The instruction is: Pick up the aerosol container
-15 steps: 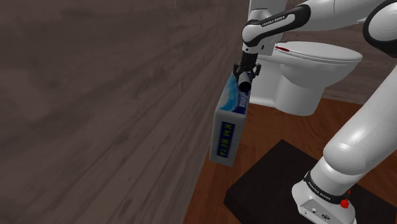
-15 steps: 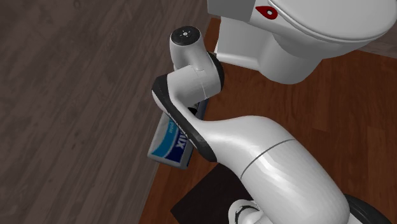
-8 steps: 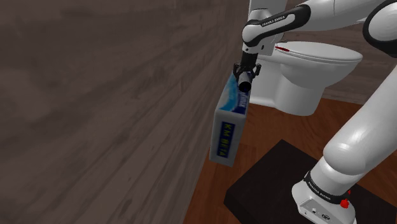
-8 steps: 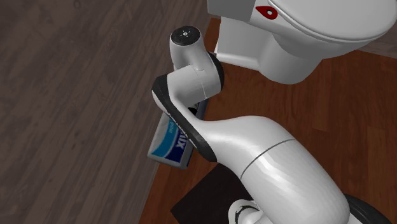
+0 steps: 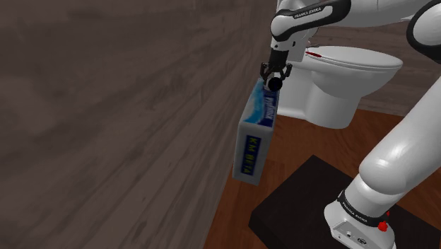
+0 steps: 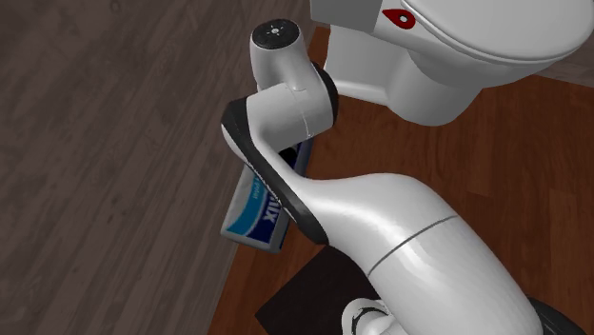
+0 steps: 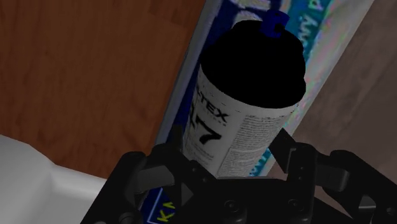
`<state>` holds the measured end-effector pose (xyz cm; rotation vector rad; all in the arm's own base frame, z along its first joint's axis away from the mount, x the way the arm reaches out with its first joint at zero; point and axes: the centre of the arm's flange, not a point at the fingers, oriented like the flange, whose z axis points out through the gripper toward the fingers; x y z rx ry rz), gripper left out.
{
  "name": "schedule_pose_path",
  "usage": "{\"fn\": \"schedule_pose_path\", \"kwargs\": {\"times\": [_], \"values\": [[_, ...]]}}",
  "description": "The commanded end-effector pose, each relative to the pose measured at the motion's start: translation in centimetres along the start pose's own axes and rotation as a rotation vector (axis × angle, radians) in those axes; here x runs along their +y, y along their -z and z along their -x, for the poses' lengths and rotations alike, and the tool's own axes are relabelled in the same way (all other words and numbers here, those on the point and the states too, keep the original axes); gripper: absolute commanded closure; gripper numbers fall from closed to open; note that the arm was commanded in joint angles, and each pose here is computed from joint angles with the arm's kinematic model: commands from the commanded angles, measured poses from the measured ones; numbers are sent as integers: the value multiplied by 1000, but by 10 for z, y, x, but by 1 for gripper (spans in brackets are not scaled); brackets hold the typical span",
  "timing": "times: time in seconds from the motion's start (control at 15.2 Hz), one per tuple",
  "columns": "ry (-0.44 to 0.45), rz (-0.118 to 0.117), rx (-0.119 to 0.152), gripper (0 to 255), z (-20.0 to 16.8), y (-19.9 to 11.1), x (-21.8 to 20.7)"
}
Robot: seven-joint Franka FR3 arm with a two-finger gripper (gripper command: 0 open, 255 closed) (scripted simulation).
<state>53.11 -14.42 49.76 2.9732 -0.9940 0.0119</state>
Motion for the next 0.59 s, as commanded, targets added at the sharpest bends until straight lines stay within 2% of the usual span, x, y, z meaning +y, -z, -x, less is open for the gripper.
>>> {"fn": "schedule_pose_path", "kwargs": {"times": [0.0, 0.4, 0.53], "values": [[0, 0, 0, 255, 0, 10, 1], [0, 0, 0, 255, -1, 42, 1], [0, 0, 0, 255, 0, 43, 1]]}}
